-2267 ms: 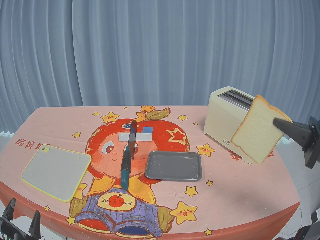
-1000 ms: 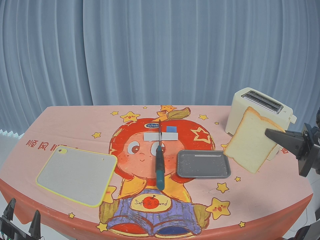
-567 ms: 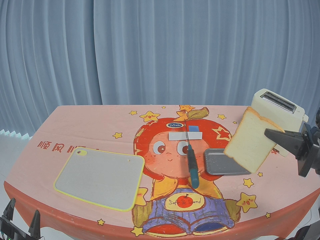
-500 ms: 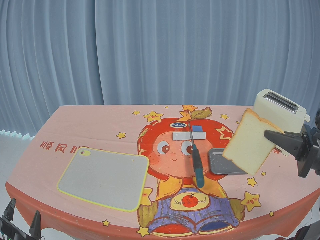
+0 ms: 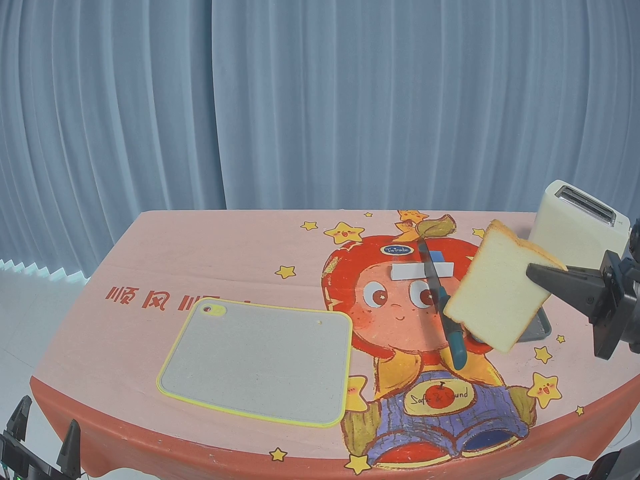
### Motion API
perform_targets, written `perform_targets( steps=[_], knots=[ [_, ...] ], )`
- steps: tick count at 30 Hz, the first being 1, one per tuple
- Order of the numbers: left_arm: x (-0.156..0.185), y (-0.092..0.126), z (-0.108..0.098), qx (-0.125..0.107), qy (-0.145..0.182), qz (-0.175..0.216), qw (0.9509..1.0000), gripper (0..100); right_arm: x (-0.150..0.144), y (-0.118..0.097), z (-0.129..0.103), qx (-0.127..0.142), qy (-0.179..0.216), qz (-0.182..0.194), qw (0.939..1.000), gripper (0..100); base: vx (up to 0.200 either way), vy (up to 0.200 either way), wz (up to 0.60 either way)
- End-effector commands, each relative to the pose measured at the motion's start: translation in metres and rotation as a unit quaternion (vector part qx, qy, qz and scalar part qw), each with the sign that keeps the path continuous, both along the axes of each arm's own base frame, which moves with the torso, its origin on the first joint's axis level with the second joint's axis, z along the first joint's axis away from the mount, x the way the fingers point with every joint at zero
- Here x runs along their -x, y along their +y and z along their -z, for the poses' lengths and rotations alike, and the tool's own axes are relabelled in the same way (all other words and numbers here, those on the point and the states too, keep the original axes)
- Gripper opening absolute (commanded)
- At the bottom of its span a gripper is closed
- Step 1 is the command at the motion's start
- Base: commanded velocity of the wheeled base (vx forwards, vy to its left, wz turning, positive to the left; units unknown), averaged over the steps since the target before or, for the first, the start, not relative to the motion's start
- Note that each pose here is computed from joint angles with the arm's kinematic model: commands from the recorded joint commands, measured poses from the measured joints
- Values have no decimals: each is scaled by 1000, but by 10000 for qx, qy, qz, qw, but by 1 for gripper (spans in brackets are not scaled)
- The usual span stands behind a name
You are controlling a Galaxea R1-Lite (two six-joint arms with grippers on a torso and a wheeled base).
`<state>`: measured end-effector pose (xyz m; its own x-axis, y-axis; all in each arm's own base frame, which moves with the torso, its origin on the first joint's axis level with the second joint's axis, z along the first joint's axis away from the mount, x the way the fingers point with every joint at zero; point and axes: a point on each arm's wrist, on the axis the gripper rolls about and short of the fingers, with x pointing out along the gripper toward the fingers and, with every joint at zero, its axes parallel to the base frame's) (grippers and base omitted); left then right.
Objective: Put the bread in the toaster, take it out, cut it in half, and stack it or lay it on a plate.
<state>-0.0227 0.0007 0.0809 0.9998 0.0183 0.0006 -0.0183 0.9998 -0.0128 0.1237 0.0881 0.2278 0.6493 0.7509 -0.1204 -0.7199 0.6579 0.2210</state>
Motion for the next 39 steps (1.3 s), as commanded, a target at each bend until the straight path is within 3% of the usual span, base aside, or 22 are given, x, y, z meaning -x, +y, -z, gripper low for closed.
perform_targets(
  steps=[1,4,19,31,39],
  knots=[
    [-1,0,5,12,87,-8,10000,100,0,0,1,8,15,-9,10000,0,0,0,0],
    [-1,0,5,5,80,-8,10000,100,0,0,2,17,28,-9,10000,0,0,0,0],
    [-1,0,5,5,87,-8,10000,100,-2,2,5,64,86,-17,9999,0,-200,0,0],
    [-1,0,5,-3,88,-8,10000,100,-2,2,5,64,86,-17,9999,0,0,0,0],
    [-1,0,5,12,87,-8,10000,100,-1,2,6,72,99,-48,9999,0,0,200,0]
  ],
)
